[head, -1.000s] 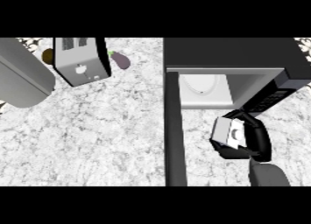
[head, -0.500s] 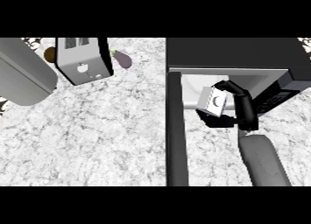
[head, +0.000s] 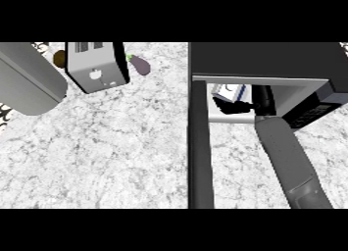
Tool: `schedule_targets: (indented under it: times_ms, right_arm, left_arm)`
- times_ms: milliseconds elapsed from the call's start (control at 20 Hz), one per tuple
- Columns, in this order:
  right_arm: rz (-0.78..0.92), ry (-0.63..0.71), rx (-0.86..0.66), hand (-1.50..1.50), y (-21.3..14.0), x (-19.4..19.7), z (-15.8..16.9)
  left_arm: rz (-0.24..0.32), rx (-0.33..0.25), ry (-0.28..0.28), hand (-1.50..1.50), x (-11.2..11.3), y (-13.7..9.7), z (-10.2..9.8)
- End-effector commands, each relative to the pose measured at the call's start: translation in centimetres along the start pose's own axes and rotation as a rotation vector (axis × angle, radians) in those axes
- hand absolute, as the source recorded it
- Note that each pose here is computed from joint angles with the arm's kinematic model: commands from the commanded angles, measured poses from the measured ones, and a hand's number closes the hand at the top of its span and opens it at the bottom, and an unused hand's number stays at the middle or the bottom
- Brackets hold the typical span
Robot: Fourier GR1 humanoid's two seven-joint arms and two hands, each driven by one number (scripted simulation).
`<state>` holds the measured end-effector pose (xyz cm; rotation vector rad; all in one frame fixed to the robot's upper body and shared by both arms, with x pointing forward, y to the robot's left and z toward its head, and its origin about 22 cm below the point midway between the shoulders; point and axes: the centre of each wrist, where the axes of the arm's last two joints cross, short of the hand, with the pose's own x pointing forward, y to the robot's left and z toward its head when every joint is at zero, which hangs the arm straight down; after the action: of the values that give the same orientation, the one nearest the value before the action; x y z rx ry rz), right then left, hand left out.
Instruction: Pick up the milk, place it into the microwave and close the microwave
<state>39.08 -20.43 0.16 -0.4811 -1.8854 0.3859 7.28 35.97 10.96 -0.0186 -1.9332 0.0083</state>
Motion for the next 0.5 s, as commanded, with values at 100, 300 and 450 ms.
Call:
schedule_targets:
  times_ms: [100, 300, 450]
  right_arm:
    - [0.081, 0.04, -0.06, 1.5, -0.5, -0.6, -2.7]
    - [0.139, 0.032, -0.123, 1.5, -0.9, -0.6, -3.6]
    - [0.235, -0.001, -0.209, 1.5, -2.2, -0.2, -4.6]
  left_arm:
    - [0.008, -0.023, -0.008, -1.5, -0.7, -0.3, -1.4]
    - [0.015, -0.018, -0.012, -1.5, -0.9, 1.1, -1.0]
    - [0.019, -0.035, -0.005, -1.5, -1.1, 0.3, -1.5]
